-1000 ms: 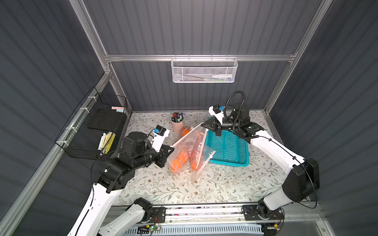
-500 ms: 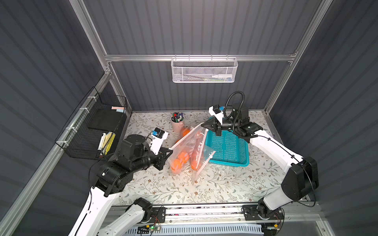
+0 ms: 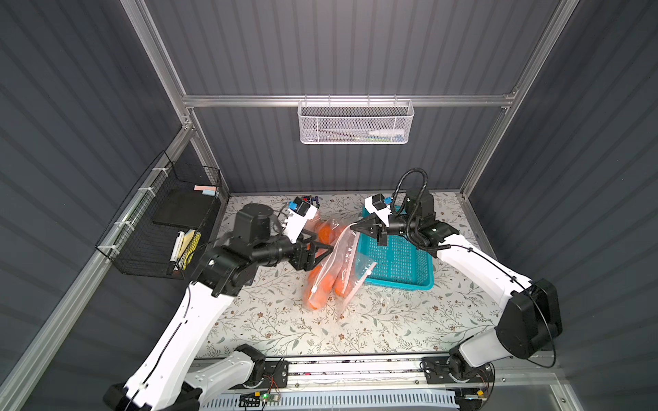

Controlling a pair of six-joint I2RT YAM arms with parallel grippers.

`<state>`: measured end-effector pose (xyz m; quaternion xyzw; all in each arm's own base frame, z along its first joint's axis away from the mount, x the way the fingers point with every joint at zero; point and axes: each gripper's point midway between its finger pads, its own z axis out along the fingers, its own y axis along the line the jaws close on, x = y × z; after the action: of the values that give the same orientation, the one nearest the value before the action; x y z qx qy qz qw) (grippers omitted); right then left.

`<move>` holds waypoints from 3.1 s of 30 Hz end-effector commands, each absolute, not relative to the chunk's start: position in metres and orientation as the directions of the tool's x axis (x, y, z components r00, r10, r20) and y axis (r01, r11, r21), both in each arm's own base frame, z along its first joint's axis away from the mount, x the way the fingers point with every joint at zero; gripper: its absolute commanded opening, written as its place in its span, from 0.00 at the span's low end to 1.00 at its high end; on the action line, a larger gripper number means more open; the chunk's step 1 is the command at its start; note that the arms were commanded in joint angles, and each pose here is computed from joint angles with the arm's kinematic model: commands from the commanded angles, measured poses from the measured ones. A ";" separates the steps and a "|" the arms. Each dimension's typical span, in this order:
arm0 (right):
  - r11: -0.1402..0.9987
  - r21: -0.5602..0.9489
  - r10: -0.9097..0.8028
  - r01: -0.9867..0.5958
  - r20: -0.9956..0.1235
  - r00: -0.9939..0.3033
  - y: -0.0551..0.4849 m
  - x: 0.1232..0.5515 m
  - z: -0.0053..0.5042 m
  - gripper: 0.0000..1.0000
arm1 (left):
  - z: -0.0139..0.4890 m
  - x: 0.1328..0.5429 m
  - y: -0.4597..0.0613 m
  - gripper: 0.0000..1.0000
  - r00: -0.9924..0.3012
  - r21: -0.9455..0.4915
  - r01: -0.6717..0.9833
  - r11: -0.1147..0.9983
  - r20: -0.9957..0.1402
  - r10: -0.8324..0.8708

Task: Open the zip-top bag and take out the orange
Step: Unzip the zipper on the zipper food storage bag, then pick up the zipper food storage bag at the center of the board, then place the zipper food storage bag at the center of the board, then move the zipper food storage bag to the center of the board.

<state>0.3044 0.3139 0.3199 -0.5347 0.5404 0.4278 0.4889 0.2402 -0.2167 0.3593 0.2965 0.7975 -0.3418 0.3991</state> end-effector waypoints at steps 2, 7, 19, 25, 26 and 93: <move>0.025 -0.101 -0.150 -0.995 -0.984 0.096 0.317 0.296 0.326 0.00 | 0.340 0.254 -0.226 0.67 -0.507 -0.306 0.762 0.570 -0.830 0.232; 0.032 -0.104 -0.167 -0.994 -0.981 0.097 0.317 0.297 0.324 0.00 | 0.336 0.250 -0.220 0.60 -0.508 -0.295 0.750 0.591 -0.830 0.229; 0.036 -0.097 -0.181 -0.995 -0.980 0.089 0.317 0.299 0.321 0.00 | 0.287 0.229 -0.221 0.57 -0.576 -0.368 0.753 0.546 -0.770 0.275; 0.043 -0.085 -0.188 -0.995 -0.979 0.076 0.318 0.299 0.321 0.00 | 0.284 0.233 -0.216 0.32 -0.572 -0.343 0.740 0.579 -0.773 0.274; 0.049 -0.072 -0.188 -0.996 -0.980 0.062 0.318 0.300 0.321 0.03 | 0.286 0.232 -0.216 0.26 -0.569 -0.338 0.742 0.578 -0.775 0.277; 0.600 0.498 -0.120 -0.626 -0.717 -0.686 0.475 0.507 0.168 0.00 | 0.276 0.222 -0.214 0.00 -0.558 -0.395 0.724 0.565 -0.817 0.143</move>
<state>0.4865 0.4734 0.1440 -0.2096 0.8556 0.3918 0.2654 0.2185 -0.2108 0.2757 0.2759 0.8039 -0.3669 0.3781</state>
